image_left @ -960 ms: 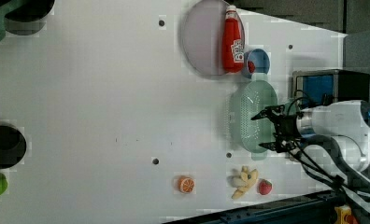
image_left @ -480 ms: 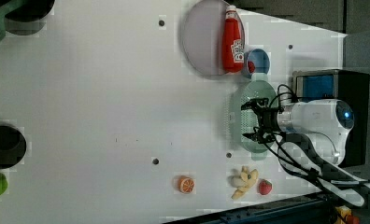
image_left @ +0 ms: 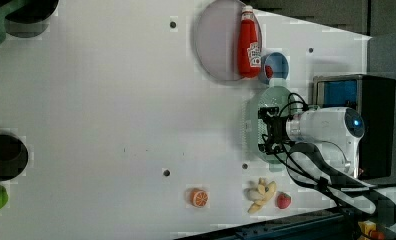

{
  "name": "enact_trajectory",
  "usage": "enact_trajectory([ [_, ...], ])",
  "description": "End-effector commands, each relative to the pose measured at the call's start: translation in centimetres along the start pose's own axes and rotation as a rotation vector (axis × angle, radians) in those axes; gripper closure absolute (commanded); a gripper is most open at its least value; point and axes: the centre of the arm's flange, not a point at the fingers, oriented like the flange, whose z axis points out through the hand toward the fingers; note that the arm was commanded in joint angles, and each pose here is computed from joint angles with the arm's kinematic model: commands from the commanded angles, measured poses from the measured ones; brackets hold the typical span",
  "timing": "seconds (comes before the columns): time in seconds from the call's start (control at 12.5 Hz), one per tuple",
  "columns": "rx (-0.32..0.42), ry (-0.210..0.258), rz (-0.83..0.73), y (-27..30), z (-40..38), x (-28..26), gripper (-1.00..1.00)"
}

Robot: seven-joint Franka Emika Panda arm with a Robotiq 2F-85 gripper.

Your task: Drag strainer right to left.

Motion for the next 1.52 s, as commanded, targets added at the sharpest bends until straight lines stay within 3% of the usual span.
enact_trajectory([
  [0.08, 0.028, 0.007, 0.029, -0.5, -1.1, -4.7, -1.00],
  [1.2, 0.061, 0.020, -0.048, -1.9, 0.5, -22.6, -1.00],
  [1.52, 0.078, -0.004, -0.036, -2.8, 0.3, -26.6, -1.00],
])
